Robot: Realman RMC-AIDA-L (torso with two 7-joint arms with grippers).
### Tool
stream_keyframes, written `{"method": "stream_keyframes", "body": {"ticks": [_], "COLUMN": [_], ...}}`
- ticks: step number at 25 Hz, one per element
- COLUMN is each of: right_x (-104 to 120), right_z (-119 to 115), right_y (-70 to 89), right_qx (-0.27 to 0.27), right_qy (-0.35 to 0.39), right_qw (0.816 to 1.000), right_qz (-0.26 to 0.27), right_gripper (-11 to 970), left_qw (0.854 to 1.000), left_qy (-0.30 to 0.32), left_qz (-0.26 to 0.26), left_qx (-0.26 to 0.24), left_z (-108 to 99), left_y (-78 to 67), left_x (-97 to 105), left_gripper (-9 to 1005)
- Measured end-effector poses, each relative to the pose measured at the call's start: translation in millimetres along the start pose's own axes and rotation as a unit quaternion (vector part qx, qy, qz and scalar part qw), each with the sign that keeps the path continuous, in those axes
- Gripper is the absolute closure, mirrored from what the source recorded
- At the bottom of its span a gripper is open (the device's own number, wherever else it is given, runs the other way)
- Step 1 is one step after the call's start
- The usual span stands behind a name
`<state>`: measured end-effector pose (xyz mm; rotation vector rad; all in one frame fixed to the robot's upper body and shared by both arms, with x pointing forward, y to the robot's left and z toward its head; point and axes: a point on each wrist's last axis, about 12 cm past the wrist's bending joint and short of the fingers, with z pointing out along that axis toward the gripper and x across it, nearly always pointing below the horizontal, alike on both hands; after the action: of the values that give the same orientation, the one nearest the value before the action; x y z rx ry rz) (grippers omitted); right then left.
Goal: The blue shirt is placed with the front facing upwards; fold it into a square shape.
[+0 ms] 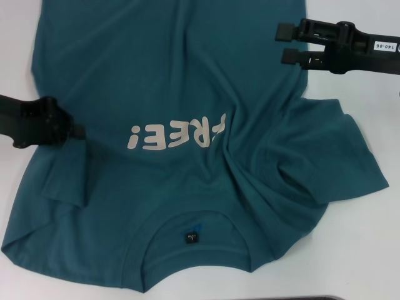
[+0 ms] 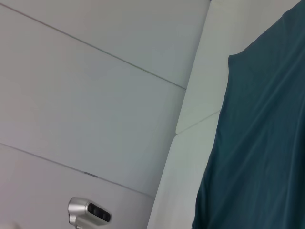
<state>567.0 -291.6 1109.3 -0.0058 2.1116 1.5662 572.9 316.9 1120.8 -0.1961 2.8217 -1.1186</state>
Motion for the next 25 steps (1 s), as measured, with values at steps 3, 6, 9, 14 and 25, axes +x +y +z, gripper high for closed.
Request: {"method": "stream_keyframes", "body": {"ticks": [3,6,9,14,25], "right_x": [0,0,0,-1,-3], "right_z": [0,0,0,0,3], "right_y": [0.0,-0.2,-0.5,-0.4,1.3], "right_qx": [0.000,0.000,0.001,0.002,0.000], "right_qy": [0.000,0.000,-0.001,-0.002,-0.001], "right_qw": [1.000,1.000,1.000,1.000,1.000], "right_qz": [0.000,0.001,0.002,0.004,0.002], "right_gripper": [44,44,44,44,45], "left_qw": [1.000,1.000,1.000,1.000,0.999], "left_qy": [-0.006,-0.011,-0.010,0.001,0.003], "left_qz": [0.010,0.020,0.027,0.029,0.034], "left_qx": [-0.005,-0.001,0.006,0.004,0.017], "left_z": [-6,-9,-8,-5,2], "left_y": [-2.2,-4.9,-9.4,-15.1,-22.8], "left_x": [-2,-3,-4,-4,-4], "left_gripper": [912,860,734,535,244]}}
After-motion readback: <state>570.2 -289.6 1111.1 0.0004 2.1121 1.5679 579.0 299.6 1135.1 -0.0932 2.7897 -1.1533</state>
